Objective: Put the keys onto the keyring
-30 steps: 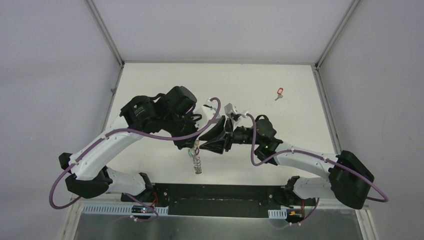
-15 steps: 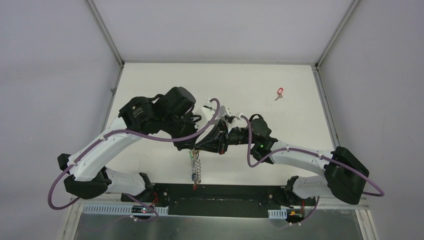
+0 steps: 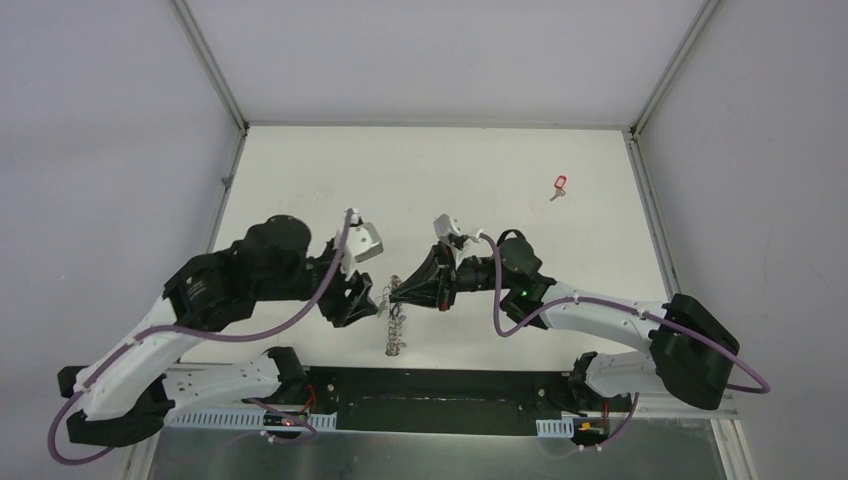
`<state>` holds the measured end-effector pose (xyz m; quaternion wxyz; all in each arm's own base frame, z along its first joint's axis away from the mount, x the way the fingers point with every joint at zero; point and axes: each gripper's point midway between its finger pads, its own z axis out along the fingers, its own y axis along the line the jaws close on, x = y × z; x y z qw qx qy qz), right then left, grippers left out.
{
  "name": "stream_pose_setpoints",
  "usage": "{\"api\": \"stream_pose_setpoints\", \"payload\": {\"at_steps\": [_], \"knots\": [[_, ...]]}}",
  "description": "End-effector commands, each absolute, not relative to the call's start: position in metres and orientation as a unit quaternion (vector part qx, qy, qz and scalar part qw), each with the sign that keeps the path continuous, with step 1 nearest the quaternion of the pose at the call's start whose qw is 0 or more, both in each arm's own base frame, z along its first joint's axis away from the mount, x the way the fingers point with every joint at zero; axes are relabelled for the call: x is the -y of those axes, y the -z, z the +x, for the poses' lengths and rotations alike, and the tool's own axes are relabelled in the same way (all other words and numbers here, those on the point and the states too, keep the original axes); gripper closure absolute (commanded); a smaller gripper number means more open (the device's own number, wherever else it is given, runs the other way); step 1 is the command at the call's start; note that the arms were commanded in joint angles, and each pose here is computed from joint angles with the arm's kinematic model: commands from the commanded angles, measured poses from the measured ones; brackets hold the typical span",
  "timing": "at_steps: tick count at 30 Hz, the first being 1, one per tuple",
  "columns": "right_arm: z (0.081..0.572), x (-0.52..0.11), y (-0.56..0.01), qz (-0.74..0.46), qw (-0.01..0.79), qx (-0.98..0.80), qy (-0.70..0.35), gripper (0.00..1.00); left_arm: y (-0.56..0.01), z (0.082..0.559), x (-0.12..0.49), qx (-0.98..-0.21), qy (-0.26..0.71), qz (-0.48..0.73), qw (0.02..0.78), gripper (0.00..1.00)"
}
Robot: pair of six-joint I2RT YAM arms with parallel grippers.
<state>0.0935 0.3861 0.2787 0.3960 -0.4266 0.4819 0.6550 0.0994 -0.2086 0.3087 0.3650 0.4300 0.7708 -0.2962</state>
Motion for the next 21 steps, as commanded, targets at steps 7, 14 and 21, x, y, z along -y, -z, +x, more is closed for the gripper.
{"api": "stream_pose_setpoints", "payload": {"at_steps": [7, 14, 21], "knots": [[0.085, -0.375, -0.314, -0.429, 0.437, -0.427, -0.665, 1.00, -0.339, 0.088, 0.214, -0.664, 0.420, 0.369, 0.498, 0.53], [0.080, -0.372, -0.315, -0.434, 0.434, -0.417, -0.670, 1.00, -0.325, 0.086, 0.220, -0.657, 0.429, 0.375, 0.493, 0.57], [0.079, -0.370, -0.317, -0.434, 0.438, -0.414, -0.669, 1.00, -0.314, 0.092, 0.227, -0.671, 0.418, 0.378, 0.481, 0.72]]}}
